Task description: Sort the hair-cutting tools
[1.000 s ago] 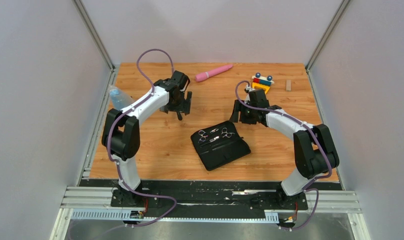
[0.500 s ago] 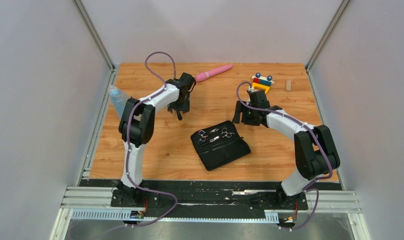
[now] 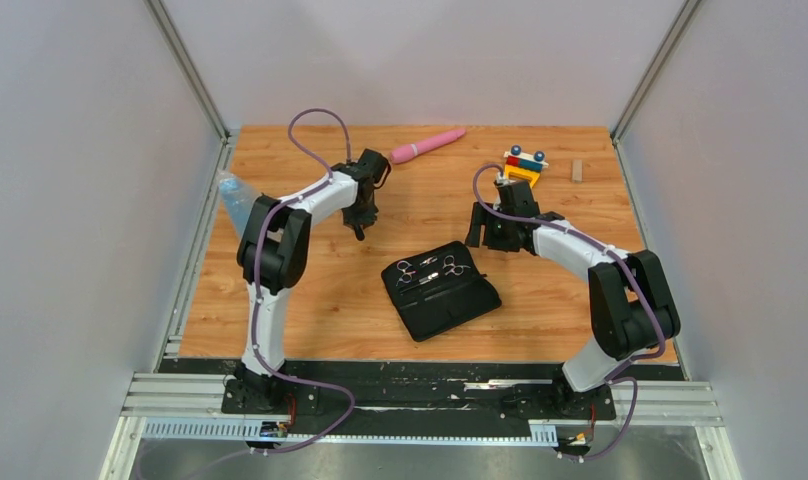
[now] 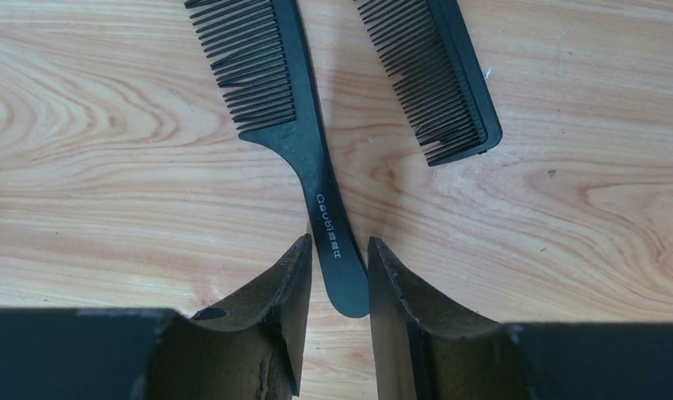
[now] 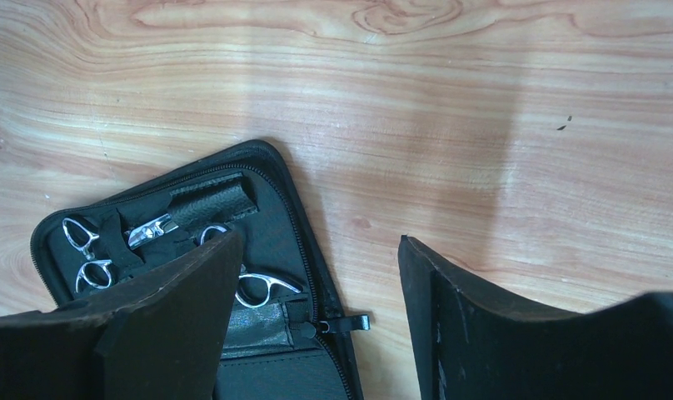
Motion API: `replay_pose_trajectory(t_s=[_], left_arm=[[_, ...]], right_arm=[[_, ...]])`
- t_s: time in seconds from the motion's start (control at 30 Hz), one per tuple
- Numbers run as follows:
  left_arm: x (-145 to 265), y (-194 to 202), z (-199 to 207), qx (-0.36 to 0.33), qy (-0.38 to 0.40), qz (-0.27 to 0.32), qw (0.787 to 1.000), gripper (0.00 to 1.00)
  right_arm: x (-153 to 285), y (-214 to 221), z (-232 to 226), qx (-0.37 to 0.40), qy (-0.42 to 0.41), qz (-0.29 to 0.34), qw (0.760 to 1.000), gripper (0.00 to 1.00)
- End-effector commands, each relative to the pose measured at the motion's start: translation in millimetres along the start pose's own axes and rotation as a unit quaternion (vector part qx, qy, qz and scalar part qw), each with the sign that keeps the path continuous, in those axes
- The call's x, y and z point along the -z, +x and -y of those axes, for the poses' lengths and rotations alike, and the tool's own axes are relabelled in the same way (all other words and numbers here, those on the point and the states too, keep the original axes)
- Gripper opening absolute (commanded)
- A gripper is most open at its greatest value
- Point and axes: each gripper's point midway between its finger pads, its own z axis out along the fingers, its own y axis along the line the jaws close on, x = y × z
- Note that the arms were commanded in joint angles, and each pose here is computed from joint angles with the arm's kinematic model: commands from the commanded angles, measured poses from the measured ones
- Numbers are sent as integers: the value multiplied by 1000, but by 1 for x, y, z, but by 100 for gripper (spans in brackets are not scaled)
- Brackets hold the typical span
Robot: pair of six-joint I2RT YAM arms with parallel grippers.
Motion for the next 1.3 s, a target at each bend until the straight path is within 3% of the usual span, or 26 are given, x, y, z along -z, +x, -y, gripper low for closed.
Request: replay_pose_trajectory(t_s=[0.0, 0.37, 0.6, 0.7, 0.77, 0.93, 1.0, 1.27], left_arm=[[-6, 25, -5, 18, 13, -29, 999, 35], [25, 104, -28, -7, 58, -114, 992, 15], [62, 163, -44, -11, 85, -158, 984, 17], [80, 174, -43, -13, 100, -154, 983, 22], [86, 176, -43, -10, 105, -149, 983, 32], [95, 140, -44, 13, 87, -85, 992, 68], [94, 121, -45, 26, 70, -61, 995, 75], [68, 67, -49, 80, 28, -10, 996, 74]], right_arm=[[12, -13, -8, -1, -9, 29, 1000, 71], [27, -18, -14, 2, -25, 46, 999, 71], [41, -20, -21, 2, -41, 54, 998, 71], [46, -20, -23, 2, -46, 56, 997, 71], [48, -19, -23, 1, -45, 57, 997, 71], [51, -17, -21, 2, -43, 58, 997, 71], [52, -17, -21, 2, -43, 58, 997, 71], [50, -17, -18, 7, -35, 60, 998, 71]])
